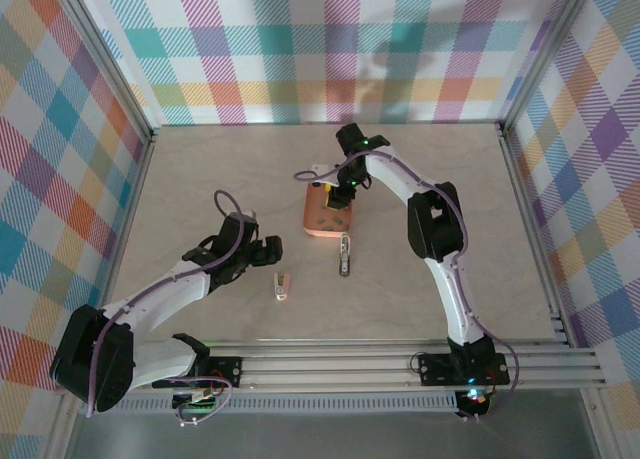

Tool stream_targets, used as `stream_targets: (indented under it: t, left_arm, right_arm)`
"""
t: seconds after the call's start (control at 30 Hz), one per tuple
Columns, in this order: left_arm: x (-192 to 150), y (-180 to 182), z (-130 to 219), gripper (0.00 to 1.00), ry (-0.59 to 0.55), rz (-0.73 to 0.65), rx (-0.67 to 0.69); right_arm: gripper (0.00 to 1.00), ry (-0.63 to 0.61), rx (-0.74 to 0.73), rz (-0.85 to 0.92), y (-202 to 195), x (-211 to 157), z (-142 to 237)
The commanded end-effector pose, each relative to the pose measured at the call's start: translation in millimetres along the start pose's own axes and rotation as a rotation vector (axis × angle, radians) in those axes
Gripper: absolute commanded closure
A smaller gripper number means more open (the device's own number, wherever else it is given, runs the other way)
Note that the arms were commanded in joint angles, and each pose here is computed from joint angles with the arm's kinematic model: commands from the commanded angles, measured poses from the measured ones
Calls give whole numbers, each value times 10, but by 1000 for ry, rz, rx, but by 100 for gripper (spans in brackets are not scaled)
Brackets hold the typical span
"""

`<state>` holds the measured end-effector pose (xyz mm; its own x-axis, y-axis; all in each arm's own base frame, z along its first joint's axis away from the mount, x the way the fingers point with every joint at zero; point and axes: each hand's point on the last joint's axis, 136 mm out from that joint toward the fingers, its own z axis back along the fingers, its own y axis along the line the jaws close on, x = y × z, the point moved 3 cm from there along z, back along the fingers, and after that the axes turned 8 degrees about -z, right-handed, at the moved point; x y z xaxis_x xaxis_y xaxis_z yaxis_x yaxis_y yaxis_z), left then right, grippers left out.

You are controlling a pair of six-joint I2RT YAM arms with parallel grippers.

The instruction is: Load the staples into the stapler

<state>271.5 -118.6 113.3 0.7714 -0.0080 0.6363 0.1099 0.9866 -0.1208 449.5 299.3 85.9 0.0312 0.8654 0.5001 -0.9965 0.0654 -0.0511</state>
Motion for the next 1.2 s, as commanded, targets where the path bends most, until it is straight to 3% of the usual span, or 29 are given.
stream_targets:
  t: [0.0, 0.7, 1.0, 1.17]
  left_arm:
    - [86, -16, 12, 5, -6, 4, -7]
    - [97, -28, -31, 5, 4, 10, -4]
    - [76, -25, -53, 5, 11, 8, -3]
    - [80, -29, -61, 5, 11, 7, -3]
  right_arm:
    - [52, -36, 49, 55, 53, 71, -31]
    - [55, 4, 101, 37, 99, -15, -301]
    - [59, 36, 120, 41, 131, -68, -400]
    - [66, 61, 128, 37, 142, -116, -441]
